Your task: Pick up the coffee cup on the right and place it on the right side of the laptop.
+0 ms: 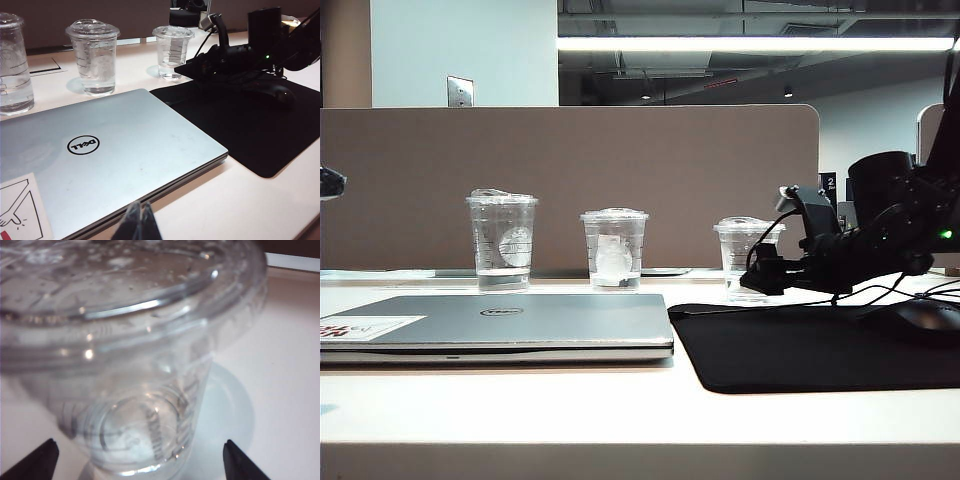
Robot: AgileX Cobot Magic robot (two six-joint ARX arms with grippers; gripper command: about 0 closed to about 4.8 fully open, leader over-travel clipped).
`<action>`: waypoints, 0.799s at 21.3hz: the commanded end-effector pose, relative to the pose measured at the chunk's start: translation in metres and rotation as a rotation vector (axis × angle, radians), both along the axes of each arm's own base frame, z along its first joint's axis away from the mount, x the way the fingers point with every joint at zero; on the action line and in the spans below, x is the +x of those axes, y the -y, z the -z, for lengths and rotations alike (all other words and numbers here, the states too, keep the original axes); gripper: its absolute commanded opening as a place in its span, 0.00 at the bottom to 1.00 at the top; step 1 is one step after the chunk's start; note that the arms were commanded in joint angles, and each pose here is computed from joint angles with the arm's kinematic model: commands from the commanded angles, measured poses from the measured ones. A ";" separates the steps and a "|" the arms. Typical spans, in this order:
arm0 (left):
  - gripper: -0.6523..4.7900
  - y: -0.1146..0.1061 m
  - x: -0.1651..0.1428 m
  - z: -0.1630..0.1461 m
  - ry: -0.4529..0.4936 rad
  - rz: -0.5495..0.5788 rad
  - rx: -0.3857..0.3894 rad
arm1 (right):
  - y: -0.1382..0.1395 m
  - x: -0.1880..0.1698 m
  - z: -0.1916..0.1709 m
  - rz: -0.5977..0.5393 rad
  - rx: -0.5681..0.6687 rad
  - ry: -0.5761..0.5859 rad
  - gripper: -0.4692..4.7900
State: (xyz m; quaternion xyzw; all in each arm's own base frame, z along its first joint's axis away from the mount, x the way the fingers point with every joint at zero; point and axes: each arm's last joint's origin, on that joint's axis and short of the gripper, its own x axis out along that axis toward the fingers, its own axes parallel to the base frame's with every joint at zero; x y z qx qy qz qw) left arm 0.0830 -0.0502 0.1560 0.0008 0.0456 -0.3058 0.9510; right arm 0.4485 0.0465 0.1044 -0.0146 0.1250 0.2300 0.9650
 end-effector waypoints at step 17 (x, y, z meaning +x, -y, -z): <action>0.11 0.000 0.000 -0.002 0.012 0.001 -0.005 | -0.023 0.024 0.013 -0.024 0.019 0.049 1.00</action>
